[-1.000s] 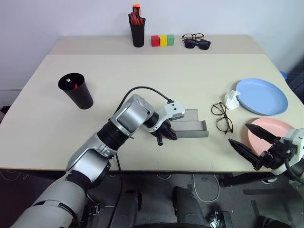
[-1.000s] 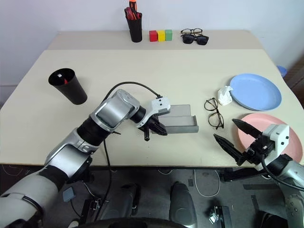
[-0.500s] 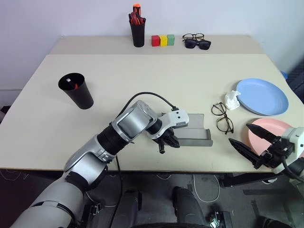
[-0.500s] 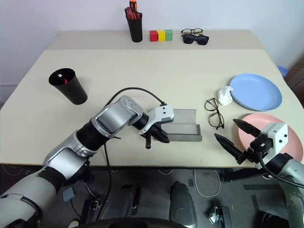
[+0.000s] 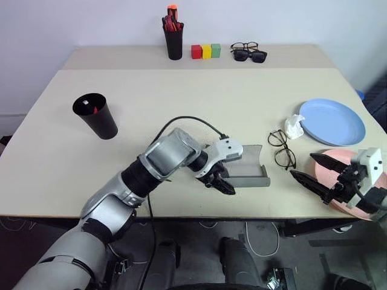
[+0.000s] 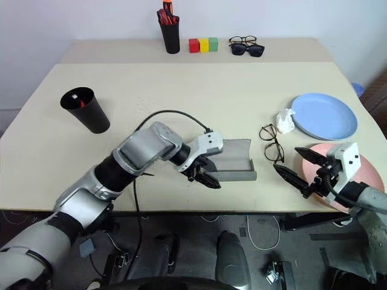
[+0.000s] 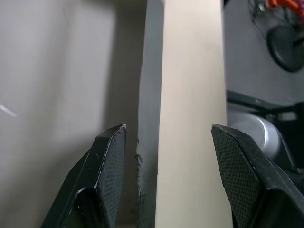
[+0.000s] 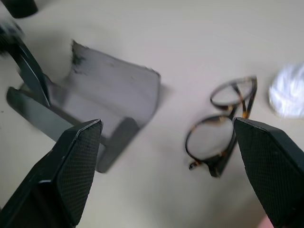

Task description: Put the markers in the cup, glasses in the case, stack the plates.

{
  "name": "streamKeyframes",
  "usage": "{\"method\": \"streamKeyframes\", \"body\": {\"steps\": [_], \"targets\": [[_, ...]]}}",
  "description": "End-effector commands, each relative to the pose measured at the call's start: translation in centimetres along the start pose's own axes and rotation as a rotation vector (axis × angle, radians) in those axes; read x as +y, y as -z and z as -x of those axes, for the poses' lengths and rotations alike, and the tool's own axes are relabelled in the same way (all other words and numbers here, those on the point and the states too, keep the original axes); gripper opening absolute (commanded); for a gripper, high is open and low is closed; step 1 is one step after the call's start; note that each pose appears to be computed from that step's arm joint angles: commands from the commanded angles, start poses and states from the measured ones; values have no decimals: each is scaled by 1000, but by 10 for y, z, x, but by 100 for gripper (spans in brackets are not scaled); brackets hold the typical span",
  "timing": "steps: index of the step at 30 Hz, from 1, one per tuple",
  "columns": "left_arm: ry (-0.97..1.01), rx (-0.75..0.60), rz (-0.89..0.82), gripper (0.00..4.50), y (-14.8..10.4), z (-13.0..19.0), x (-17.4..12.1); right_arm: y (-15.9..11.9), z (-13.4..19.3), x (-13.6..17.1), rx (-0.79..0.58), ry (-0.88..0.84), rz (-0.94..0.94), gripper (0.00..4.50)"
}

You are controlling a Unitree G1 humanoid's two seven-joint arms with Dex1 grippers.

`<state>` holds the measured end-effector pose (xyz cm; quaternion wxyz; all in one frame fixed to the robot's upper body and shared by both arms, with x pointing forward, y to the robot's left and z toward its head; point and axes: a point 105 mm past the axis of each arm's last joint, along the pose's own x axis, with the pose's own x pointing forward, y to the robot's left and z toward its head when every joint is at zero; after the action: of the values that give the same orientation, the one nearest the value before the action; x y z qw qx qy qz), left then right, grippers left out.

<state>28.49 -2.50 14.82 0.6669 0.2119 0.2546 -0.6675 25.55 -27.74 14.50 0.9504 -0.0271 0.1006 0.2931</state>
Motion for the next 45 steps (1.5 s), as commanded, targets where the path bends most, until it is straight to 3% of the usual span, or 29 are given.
{"method": "streamKeyframes", "body": {"steps": [1, 3, 7, 11, 25, 42, 45], "targets": [[-37, -266, -70, 286, -24, 31, -5, -8, -10, -9, 30, -58, -69, 450], [-119, -407, -91, 286, -26, 47, 0, -10, -16, -17, 61, -68, -89, 450], [-55, -349, -112, 286, 19, 62, -15, -10, -31, -32, 120, -108, -155, 450], [-97, -343, -105, 286, 35, 69, -18, -9, -43, -44, 158, -129, -202, 450], [-215, -366, -43, 286, 42, 72, -26, -4, -52, -71, 237, -129, -222, 450], [-271, -364, -33, 286, 48, 83, -27, -4, -82, -61, 230, -201, -230, 450], [-271, -363, -34, 293, 48, 82, -29, -2, -83, -61, 236, -206, -232, 358]]}}
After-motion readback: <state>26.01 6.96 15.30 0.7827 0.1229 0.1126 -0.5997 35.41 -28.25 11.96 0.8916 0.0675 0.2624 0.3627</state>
